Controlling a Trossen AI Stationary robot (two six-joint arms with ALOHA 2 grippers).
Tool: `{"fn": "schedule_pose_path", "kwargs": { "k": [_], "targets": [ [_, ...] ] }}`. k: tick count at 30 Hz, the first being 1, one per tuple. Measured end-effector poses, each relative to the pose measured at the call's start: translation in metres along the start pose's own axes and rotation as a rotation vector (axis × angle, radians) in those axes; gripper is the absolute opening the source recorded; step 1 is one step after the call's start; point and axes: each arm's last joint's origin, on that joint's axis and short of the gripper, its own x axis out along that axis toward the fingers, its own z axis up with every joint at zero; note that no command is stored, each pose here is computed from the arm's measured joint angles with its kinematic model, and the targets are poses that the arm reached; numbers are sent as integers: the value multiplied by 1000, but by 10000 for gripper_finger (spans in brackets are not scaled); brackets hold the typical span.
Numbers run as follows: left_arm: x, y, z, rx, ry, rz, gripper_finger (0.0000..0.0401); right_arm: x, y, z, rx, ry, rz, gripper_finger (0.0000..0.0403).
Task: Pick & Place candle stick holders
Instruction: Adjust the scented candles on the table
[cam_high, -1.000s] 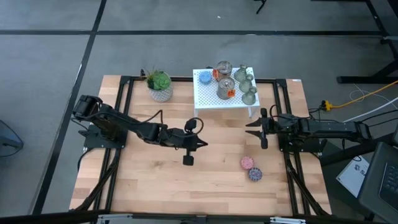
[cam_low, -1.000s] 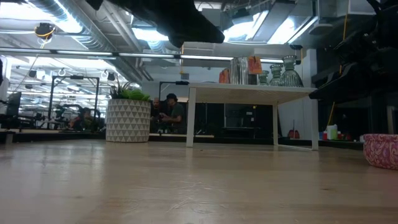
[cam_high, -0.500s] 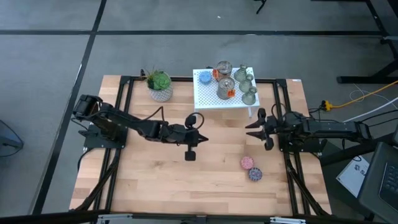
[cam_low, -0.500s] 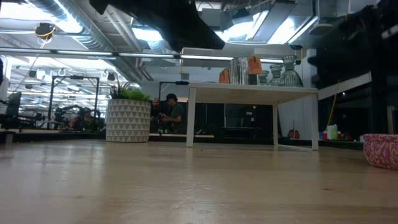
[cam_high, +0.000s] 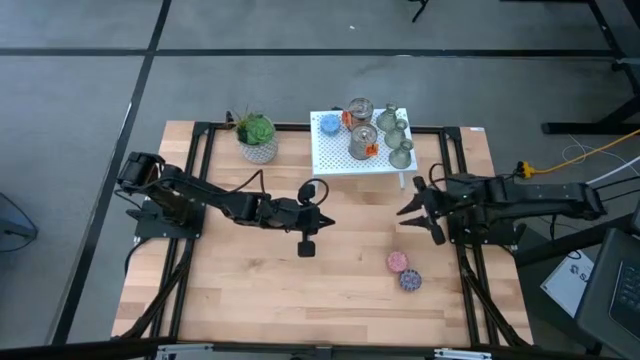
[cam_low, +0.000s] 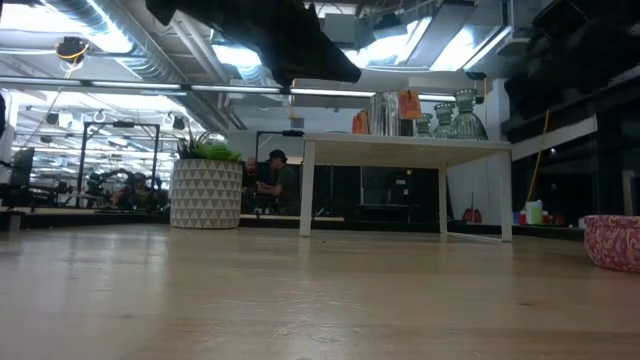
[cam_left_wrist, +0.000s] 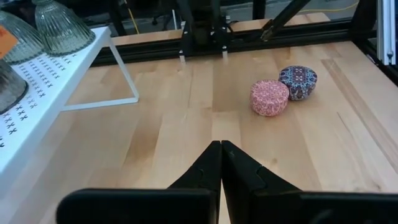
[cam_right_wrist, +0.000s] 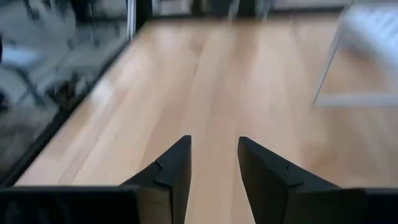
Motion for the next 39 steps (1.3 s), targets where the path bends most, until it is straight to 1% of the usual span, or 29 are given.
{"fn": "schedule_pose_path", "kwargs": {
  "k": [4,6,8,12,20,25,29,33,36,39],
  "targets": [
    [0,0,-1,5,12,-1,2,5,6,5,45,183,75,135],
    [0,0,-1,14,13,-1,5,9,9,7,79,252,127,135],
    [0,0,-1,20,13,-1,6,14,13,7,116,311,155,135],
    [0,0,-1,23,13,0,8,27,19,0,169,430,179,135],
    [0,1,-1,19,14,2,5,44,31,-21,303,701,141,135],
    [0,1,-3,-8,26,2,9,49,38,-31,323,798,50,135],
    [0,1,-6,-38,62,3,18,55,43,-39,301,857,-26,135],
    [-1,-1,-15,-51,126,0,39,63,49,-45,255,884,-47,135],
    [-3,-7,-28,-34,162,-16,59,70,52,-49,224,892,-68,135],
    [-5,-13,-37,-17,186,-33,80,79,55,-52,208,877,-61,135]
  ]
}}
